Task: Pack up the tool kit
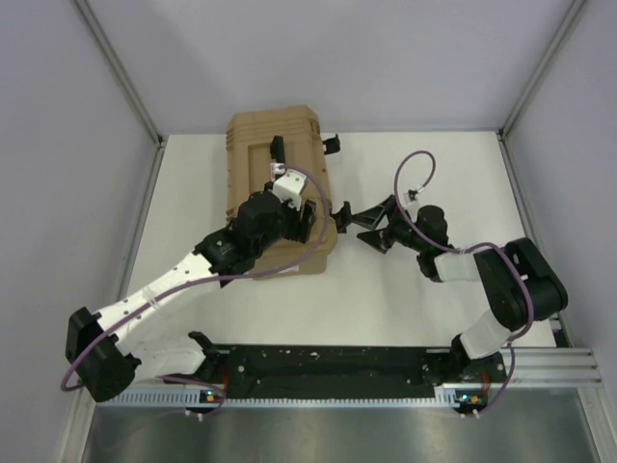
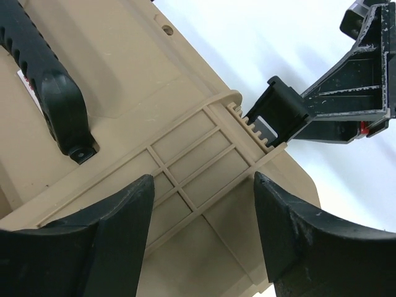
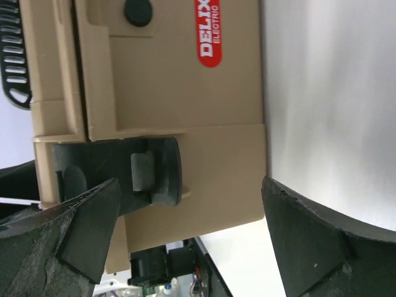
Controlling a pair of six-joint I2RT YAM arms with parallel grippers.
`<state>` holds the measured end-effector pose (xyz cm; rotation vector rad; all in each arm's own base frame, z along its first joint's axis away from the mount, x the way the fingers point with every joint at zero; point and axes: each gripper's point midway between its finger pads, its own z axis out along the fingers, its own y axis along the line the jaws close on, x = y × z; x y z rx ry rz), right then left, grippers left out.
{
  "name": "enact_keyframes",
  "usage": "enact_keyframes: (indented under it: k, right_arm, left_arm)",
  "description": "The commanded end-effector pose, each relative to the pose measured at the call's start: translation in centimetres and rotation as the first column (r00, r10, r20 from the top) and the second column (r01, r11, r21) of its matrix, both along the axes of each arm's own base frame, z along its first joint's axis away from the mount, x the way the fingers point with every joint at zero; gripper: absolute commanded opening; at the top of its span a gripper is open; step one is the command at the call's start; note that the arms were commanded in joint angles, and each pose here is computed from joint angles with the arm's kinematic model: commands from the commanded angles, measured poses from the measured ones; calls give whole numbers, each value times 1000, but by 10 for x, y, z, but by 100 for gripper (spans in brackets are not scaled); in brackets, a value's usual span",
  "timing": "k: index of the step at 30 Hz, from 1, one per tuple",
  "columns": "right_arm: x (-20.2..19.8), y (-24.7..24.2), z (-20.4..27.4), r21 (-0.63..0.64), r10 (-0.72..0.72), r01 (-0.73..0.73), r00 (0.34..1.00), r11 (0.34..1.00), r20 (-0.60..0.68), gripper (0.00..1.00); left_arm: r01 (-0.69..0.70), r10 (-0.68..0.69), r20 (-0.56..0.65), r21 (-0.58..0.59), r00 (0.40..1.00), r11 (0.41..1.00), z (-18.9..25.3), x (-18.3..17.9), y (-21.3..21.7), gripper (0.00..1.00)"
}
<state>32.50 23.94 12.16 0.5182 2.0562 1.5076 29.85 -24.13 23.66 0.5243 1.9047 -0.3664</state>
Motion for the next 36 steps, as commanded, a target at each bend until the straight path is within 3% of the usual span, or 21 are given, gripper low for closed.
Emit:
enact_keyframes:
  k: [1,7,22,27,31,36]
  right_arm:
    - [5,5,36,112,19,-34,991,993,135,94]
    - [3,11,51,208,39,-81,980,975,196,93]
    - [2,32,62,245,95,-156,965,957,244,90]
    - [4,36,47,129,105,-134,973,983,207,90]
    - [9,32,20,-50,92,-87,990,995,107,91]
    - [13,21,5,-271,70,-46,994,961,83,97]
  left_arm:
    - [-21,82,-246,241,966,970,-103,-31,29,67]
    - [3,104,-457,227,883,974,-156,-70,13,62]
    - [-18,166,-489,294,856,956,-179,-84,18,60]
    - [-18,166,-484,296,859,955,-177,-84,19,59]
    - [-21,167,-477,296,863,955,-171,-80,16,61]
    - [-26,164,-464,288,870,957,-162,-76,13,64]
